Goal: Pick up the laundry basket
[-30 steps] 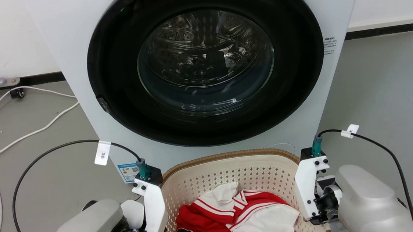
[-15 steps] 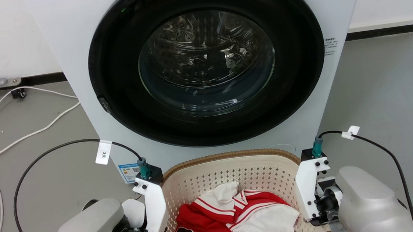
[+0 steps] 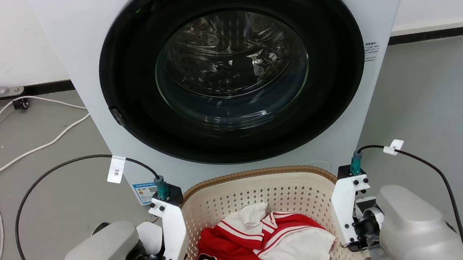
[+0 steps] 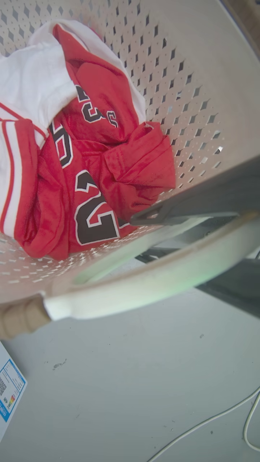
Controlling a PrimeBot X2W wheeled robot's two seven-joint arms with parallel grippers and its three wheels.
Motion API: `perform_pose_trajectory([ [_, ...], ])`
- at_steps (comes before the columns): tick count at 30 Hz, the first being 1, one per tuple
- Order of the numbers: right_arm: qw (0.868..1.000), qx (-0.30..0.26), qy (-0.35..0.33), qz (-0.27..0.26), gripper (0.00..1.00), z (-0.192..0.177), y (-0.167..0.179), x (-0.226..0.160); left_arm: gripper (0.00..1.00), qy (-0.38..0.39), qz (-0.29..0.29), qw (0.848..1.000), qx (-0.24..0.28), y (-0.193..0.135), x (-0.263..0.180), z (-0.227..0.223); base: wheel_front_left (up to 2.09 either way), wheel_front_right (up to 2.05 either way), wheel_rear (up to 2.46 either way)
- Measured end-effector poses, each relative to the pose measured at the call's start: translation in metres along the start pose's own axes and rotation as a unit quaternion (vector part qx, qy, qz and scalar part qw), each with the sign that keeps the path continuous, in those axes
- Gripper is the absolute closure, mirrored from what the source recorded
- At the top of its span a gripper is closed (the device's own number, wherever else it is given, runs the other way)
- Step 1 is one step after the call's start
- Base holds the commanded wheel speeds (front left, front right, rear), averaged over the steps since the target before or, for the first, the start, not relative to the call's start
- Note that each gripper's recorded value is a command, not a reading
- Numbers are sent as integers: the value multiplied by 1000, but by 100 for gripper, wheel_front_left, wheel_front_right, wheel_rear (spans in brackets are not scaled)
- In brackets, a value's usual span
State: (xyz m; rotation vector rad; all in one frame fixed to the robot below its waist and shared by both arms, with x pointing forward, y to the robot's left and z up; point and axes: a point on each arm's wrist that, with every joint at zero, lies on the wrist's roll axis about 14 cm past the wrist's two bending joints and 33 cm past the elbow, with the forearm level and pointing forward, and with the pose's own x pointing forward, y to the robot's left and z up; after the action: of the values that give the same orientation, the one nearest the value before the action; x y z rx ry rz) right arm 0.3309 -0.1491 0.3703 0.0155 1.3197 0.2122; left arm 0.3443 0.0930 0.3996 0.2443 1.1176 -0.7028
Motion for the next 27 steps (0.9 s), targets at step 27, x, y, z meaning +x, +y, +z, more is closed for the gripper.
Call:
perform_pose_trajectory([
  [27,1000,3,-1,-1,100,1,-1,0,100,-2,2,1000,0,1,-1,2,0,0,0],
])
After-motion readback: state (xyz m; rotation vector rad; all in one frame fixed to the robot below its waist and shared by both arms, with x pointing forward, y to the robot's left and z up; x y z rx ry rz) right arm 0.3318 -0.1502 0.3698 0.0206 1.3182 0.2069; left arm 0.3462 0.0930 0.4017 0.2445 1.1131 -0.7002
